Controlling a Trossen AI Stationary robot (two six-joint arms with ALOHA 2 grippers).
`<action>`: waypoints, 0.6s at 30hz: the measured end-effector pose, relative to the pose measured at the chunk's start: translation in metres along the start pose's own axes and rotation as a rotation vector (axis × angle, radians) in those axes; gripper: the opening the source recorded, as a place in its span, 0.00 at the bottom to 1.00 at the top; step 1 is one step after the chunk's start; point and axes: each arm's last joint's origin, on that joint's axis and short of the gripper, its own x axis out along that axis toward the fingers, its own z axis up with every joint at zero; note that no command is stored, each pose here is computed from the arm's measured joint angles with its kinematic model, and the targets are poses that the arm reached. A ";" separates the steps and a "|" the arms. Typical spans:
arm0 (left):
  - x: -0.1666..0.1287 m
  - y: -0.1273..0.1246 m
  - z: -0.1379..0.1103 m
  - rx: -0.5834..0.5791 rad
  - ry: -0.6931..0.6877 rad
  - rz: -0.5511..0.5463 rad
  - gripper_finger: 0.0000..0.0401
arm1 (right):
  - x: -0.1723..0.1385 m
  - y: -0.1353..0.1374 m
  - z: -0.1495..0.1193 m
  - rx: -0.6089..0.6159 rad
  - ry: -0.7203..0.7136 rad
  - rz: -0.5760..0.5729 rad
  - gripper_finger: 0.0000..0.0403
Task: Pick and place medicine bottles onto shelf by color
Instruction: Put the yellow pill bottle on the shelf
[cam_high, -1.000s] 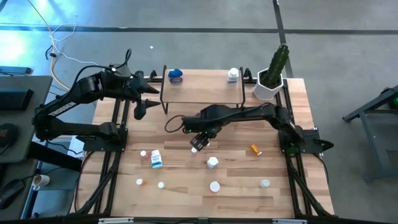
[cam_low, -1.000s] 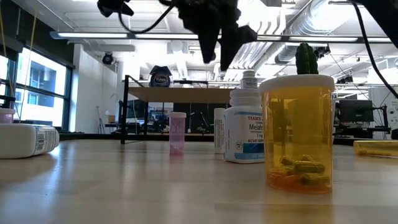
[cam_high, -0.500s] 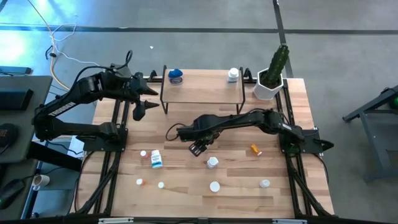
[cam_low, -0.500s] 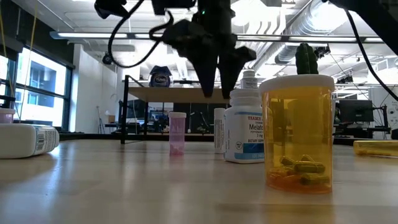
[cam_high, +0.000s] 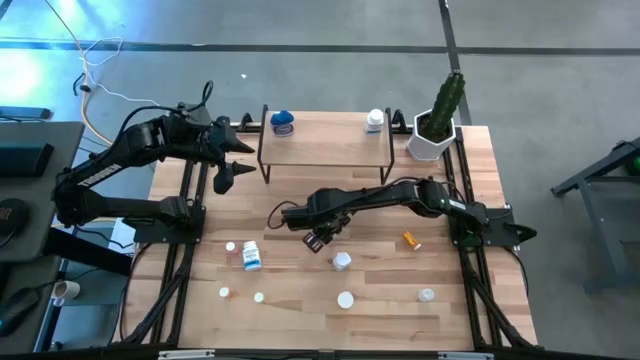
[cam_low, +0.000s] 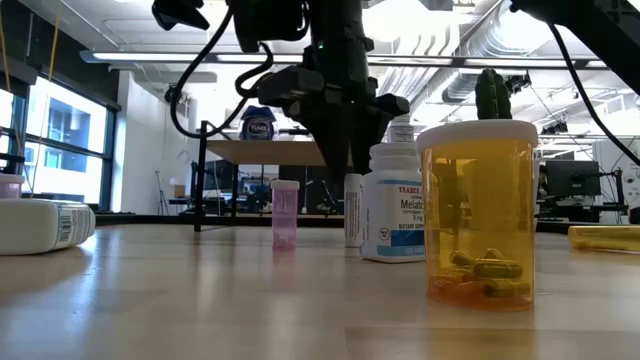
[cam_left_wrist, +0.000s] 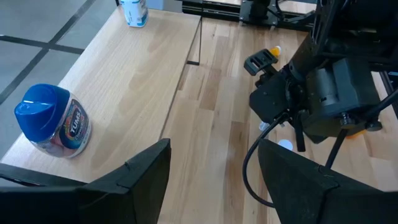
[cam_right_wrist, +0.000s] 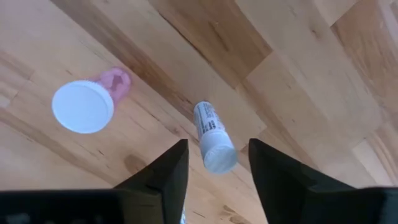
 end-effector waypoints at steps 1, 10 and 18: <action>0.000 0.000 0.000 0.000 0.000 0.000 0.57 | 0.000 0.000 0.000 0.001 0.001 0.000 0.36; 0.000 0.000 0.000 0.000 0.001 0.003 0.57 | 0.000 -0.001 0.001 0.002 0.009 0.007 0.30; 0.000 0.000 0.000 0.000 0.001 0.002 0.57 | 0.002 0.000 0.001 -0.003 0.015 0.001 0.30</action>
